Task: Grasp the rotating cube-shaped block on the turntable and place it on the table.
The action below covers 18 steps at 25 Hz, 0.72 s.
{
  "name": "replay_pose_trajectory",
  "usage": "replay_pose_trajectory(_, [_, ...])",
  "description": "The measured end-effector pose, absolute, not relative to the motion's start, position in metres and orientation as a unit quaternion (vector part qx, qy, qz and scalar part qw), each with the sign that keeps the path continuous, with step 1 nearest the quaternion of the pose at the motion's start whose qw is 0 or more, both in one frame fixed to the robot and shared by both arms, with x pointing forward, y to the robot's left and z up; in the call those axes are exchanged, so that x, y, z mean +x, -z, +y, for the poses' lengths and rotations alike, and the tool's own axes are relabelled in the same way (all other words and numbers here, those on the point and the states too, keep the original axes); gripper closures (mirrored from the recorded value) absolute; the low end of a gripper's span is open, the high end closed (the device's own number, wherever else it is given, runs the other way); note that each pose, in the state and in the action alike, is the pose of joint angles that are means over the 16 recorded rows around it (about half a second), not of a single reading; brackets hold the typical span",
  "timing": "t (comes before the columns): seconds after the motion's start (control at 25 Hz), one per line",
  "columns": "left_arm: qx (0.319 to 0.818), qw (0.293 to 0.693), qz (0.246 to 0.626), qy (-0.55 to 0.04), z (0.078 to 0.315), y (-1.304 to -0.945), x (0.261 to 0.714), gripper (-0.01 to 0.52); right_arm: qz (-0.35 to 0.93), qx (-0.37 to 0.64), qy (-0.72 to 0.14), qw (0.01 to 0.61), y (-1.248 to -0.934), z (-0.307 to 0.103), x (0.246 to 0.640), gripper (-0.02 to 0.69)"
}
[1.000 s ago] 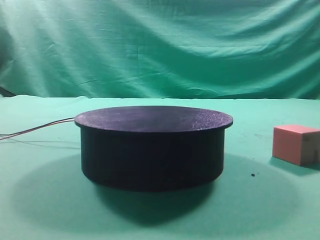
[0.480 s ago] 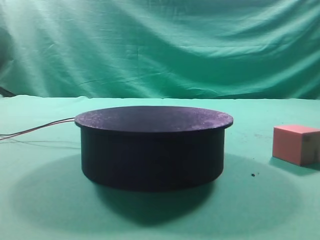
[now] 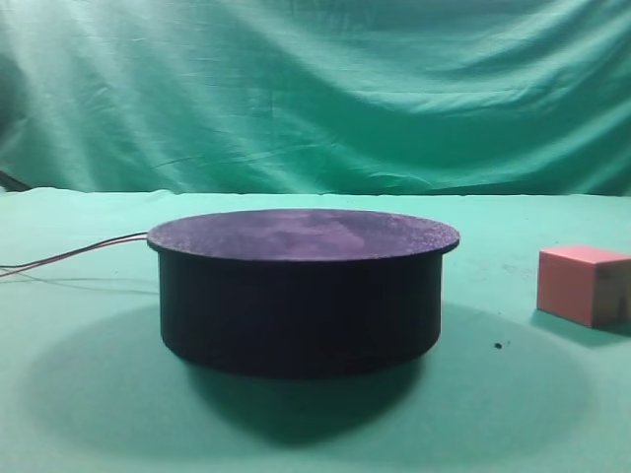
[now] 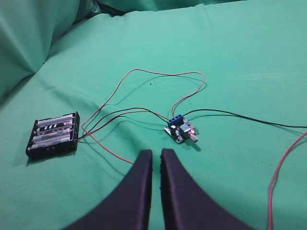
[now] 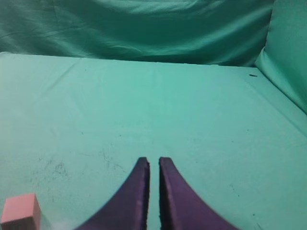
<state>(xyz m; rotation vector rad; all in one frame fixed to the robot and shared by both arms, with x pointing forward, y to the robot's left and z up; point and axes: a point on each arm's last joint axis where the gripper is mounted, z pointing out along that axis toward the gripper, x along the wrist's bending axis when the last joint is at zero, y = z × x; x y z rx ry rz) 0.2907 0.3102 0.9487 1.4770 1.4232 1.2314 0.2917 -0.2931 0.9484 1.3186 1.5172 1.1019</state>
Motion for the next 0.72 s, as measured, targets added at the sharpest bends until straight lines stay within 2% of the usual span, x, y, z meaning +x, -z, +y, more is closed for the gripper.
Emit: replay_pose_trajectory(0.72, [0.575,0.366,0.554,-0.479,0.3102,-0.9487,0.2907,0.514,0.611,0.532,-0.428,0.401,-0.9448,-0.2932,0.2906,0.615])
